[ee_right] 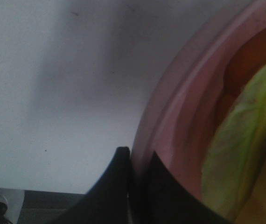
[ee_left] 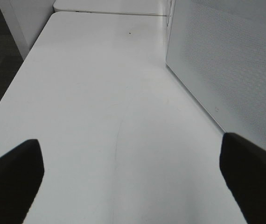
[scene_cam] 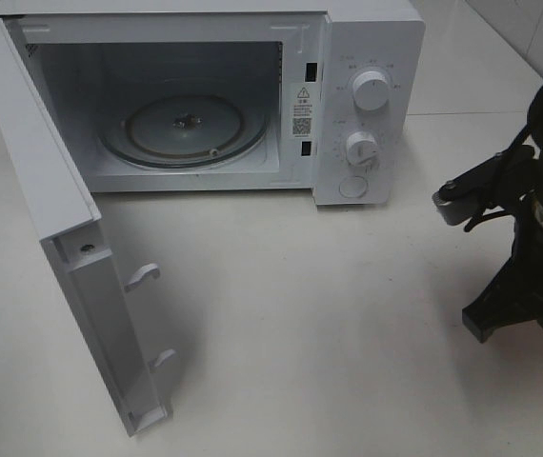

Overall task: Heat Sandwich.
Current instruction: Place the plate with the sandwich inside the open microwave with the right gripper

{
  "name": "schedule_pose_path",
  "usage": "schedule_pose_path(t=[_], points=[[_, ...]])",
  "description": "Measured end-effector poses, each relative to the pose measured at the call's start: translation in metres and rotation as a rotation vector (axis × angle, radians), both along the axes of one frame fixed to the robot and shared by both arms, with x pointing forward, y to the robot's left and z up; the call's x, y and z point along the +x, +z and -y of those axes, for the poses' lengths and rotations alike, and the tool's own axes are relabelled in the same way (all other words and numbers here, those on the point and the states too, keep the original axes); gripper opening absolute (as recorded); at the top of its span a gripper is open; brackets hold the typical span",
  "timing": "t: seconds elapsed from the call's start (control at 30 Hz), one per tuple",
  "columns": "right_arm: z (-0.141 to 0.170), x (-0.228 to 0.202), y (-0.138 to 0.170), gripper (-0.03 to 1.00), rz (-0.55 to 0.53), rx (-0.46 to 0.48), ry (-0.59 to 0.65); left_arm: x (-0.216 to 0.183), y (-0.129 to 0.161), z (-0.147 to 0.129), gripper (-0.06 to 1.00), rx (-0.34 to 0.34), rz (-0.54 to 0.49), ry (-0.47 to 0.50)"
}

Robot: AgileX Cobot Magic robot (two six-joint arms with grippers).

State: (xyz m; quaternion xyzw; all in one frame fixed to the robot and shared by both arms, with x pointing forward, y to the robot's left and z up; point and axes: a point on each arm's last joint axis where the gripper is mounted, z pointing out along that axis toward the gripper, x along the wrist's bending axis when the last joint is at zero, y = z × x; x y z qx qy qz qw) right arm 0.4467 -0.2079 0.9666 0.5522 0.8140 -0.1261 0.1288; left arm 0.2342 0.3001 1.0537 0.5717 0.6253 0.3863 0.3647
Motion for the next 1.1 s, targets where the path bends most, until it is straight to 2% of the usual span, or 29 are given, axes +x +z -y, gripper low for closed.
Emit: schedule_pose_path(t=[0.57,0.7,1.1], points=[[-0.043,-0.029,0.002,0.04,-0.022,-0.055,0.27,0.0,0.0,0.0,0.96,0.0,0.0,0.0],[-0.054,-0.037,0.002,0.04,-0.019,-0.072,0.374,0.0,0.0,0.0,0.96,0.0,0.0,0.0],[-0.067,-0.046,0.003,0.04,-0.026,-0.114,0.591,0.0,0.0,0.0,0.96,0.0,0.0,0.0]])
